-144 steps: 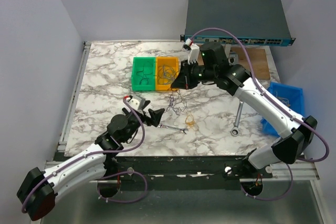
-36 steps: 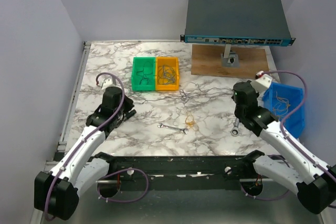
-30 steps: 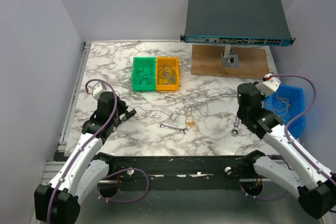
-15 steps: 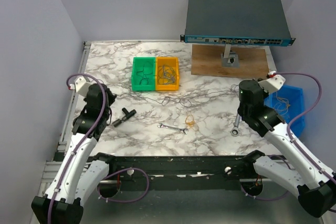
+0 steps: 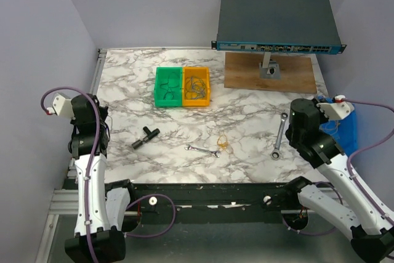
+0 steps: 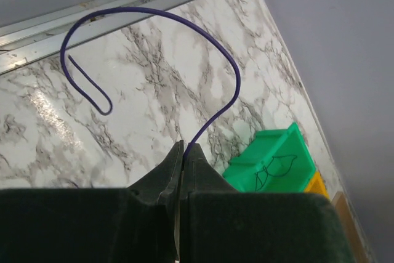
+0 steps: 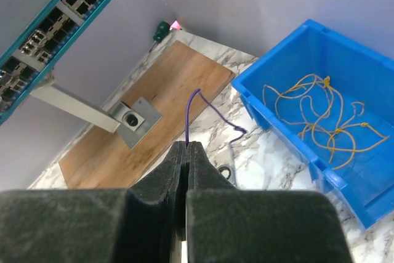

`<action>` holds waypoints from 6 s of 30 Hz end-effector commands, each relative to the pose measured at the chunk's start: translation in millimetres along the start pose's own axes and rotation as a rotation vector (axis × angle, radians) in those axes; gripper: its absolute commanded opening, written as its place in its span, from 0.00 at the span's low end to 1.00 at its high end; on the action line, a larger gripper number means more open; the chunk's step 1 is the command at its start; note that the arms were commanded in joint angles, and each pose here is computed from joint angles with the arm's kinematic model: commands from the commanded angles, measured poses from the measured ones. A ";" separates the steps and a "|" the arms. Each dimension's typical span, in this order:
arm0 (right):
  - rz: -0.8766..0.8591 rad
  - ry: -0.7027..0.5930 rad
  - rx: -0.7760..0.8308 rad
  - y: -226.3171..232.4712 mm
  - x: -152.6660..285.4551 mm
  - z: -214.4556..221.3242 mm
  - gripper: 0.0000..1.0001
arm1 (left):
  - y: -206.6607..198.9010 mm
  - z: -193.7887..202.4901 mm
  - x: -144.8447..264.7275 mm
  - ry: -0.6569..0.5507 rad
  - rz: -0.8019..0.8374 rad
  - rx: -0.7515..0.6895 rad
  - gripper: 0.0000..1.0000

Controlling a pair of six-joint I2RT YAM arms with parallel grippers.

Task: Untangle the cables

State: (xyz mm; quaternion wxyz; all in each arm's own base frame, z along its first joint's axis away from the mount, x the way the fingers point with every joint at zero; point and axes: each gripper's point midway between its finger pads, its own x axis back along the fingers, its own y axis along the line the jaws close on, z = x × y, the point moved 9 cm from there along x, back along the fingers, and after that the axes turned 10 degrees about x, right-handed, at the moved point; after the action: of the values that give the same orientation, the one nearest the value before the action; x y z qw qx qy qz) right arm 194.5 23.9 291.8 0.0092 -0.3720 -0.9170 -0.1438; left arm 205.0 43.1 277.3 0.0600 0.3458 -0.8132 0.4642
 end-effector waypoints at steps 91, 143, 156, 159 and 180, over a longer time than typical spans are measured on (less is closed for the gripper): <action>-0.490 0.198 0.020 55.2 2.3 81.5 0.01 | -165.9 230.9 -121.1 0.769 0.090 -1.076 0.21; -0.828 0.350 0.214 103.4 18.4 73.7 0.01 | -139.9 238.9 -144.5 0.841 0.186 -0.850 0.00; -1.504 0.401 0.220 183.3 94.4 -9.8 0.01 | -183.8 226.8 -84.1 0.830 0.416 -0.810 0.10; -1.580 0.392 0.195 207.0 109.9 -22.0 0.01 | -172.3 203.0 -65.3 0.787 0.451 -0.771 0.39; -1.575 0.408 0.267 364.1 124.5 47.8 0.01 | -6.2 98.9 -5.5 0.533 0.430 -0.283 0.60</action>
State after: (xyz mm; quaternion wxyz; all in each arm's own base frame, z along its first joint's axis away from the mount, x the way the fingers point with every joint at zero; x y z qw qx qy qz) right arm 341.8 357.0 357.5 0.1243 0.4310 -0.8904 -0.0769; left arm 241.7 -31.2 217.1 0.2611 0.0556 -0.8771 0.3993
